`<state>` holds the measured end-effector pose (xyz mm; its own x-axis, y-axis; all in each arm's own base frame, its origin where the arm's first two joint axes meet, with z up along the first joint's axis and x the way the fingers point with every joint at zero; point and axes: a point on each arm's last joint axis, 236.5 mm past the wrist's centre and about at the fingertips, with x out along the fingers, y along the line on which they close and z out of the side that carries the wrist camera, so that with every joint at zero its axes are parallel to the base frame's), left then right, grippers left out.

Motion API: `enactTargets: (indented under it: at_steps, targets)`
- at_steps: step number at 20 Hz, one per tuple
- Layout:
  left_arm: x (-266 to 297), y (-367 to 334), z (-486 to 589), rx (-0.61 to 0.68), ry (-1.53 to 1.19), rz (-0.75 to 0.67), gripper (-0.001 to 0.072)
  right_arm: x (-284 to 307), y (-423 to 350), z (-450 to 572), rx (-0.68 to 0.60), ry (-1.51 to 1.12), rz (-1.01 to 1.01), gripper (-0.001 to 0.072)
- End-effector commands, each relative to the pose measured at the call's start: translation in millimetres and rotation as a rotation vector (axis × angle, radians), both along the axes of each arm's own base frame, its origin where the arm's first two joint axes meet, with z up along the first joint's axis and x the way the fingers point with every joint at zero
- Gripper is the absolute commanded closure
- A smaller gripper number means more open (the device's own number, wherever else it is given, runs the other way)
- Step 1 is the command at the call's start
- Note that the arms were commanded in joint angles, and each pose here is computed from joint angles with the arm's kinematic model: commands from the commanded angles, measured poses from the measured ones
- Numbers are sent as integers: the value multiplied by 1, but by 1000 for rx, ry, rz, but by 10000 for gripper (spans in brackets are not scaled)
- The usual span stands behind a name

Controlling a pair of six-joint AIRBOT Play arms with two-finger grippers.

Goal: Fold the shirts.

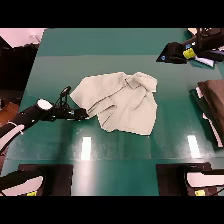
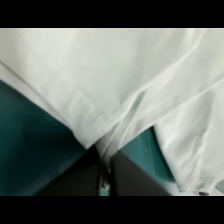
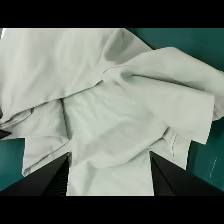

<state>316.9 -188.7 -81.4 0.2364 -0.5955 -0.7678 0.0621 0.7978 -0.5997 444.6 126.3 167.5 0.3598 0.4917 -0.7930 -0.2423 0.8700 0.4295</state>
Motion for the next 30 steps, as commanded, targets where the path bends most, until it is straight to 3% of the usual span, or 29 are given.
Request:
enactTargets:
  at_steps: [1,7,15,18,21,22,23,30]
  targets:
    - [-5,-10,9,-33,20,-36,684,-22,-6,-10,-31,85,46,160]
    - [7,-27,74,-59,-57,-229,684,-99,-30,-80,-19,327,-13,161]
    - [20,-32,101,-72,-119,-245,684,-237,-6,-226,81,573,-287,161]
    - [16,-33,101,-75,-108,-255,684,-248,16,-244,166,557,-331,160]
    - [14,-33,100,-78,-100,-261,684,-247,24,-256,169,521,-344,162]
    - [14,-33,100,-78,-98,-261,683,-244,26,-257,166,501,-342,172]
    - [14,-33,100,-78,-98,-260,683,-239,27,-256,164,476,-342,269]
    - [11,-34,100,-81,-89,-264,683,-220,20,-256,171,413,-402,282]
